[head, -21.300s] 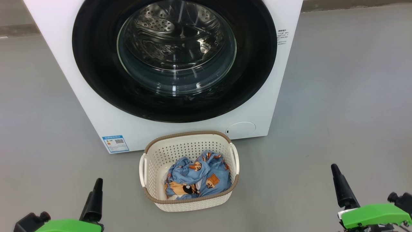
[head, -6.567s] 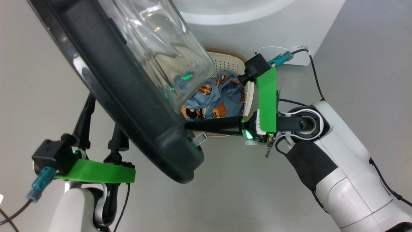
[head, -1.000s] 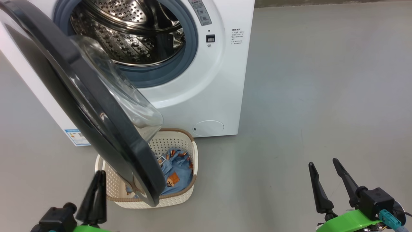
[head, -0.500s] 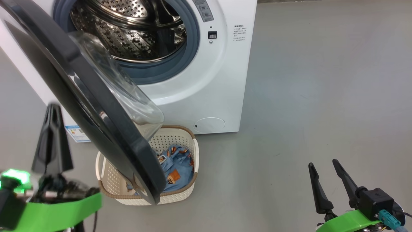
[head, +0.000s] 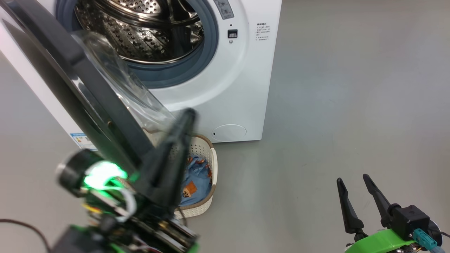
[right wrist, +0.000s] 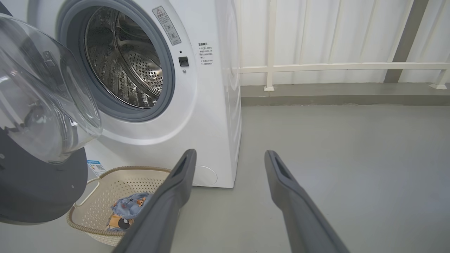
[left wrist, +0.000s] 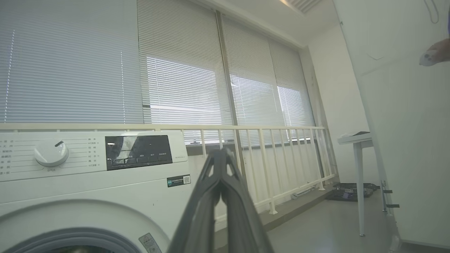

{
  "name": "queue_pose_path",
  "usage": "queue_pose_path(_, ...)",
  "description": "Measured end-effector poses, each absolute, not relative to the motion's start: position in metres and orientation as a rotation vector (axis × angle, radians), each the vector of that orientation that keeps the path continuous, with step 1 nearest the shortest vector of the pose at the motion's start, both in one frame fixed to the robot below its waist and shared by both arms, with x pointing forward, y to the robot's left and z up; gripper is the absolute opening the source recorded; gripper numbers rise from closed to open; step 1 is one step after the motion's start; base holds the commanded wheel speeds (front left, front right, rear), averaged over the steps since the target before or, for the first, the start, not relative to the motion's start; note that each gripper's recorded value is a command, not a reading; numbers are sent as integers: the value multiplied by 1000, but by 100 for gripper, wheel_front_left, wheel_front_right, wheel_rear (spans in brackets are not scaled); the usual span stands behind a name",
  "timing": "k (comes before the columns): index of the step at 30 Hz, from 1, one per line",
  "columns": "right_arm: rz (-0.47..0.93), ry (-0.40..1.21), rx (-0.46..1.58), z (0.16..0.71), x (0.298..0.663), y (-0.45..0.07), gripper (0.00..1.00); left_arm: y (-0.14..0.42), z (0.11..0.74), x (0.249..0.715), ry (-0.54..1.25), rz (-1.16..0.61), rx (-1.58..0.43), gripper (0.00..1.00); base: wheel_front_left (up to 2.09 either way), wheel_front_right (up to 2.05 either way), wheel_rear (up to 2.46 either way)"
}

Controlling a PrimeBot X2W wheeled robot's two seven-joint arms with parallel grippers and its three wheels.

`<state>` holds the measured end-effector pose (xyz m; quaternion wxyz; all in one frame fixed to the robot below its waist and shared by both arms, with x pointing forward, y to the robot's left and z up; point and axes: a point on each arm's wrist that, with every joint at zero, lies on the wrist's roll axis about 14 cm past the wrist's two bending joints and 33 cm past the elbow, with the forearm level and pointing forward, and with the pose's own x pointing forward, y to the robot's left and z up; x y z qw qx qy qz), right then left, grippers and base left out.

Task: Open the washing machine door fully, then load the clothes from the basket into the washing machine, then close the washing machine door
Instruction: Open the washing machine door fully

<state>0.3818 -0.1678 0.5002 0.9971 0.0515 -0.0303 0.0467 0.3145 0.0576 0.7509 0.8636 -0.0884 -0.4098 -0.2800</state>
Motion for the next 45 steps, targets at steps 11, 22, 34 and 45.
queue_pose_path(11,94,-60,104,499,388,-167,100,-4,689,312,-627,-774,-220,0,0,0,0)
queue_pose_path(22,94,-52,103,497,389,-167,100,-23,615,314,-375,-814,-212,0,0,0,0)
queue_pose_path(34,101,-52,104,497,390,-165,100,-13,618,323,-386,-764,-216,0,0,0,0)
queue_pose_path(45,95,-46,104,495,390,-167,100,-3,577,338,-253,-712,-203,0,0,0,0)
